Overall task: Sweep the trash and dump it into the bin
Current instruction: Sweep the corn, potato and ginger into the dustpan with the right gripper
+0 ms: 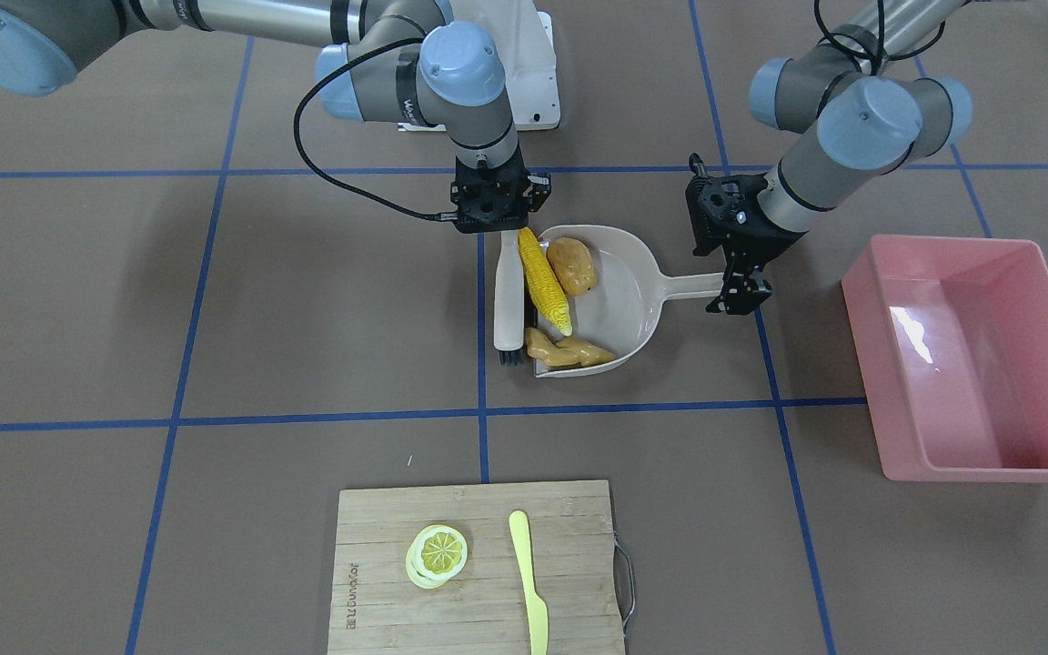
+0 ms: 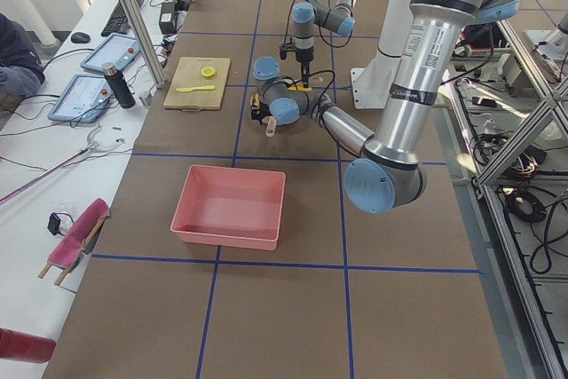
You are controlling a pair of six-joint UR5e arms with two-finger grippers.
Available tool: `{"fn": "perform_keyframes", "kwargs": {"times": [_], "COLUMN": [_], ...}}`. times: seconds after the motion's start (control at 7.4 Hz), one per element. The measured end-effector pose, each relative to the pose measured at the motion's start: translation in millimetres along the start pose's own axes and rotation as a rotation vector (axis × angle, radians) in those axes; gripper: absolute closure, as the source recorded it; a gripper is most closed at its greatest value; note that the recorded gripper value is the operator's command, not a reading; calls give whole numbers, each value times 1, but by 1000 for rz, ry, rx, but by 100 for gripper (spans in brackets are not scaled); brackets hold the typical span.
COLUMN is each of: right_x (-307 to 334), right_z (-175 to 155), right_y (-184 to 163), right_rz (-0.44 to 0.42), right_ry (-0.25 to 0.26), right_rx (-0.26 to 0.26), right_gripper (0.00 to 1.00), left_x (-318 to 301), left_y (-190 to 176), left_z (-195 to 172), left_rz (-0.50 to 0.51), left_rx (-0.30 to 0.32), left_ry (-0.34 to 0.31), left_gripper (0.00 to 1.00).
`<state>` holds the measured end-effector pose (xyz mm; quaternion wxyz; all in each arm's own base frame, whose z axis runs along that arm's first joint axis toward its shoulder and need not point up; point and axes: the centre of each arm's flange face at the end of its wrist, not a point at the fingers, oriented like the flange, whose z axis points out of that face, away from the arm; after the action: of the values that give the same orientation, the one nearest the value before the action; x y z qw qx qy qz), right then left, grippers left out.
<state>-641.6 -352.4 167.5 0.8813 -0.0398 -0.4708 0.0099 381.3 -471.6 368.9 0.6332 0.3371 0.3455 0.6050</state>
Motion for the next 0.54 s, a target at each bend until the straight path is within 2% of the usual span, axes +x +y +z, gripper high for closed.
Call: {"fn": "perform_keyframes", "kwargs": {"times": [0.54], "right_x": [-18], "right_z": [-5], "right_y": [8], "right_rz": [53], "right_ry": [-123], "right_rx": [8], "right_gripper": [100], "left_x": [-3], "left_y": [5], "left_z": [1], "left_rz": [-5], "left_rx": [-6], "left_ry": [-4], "left_gripper": [18]}}
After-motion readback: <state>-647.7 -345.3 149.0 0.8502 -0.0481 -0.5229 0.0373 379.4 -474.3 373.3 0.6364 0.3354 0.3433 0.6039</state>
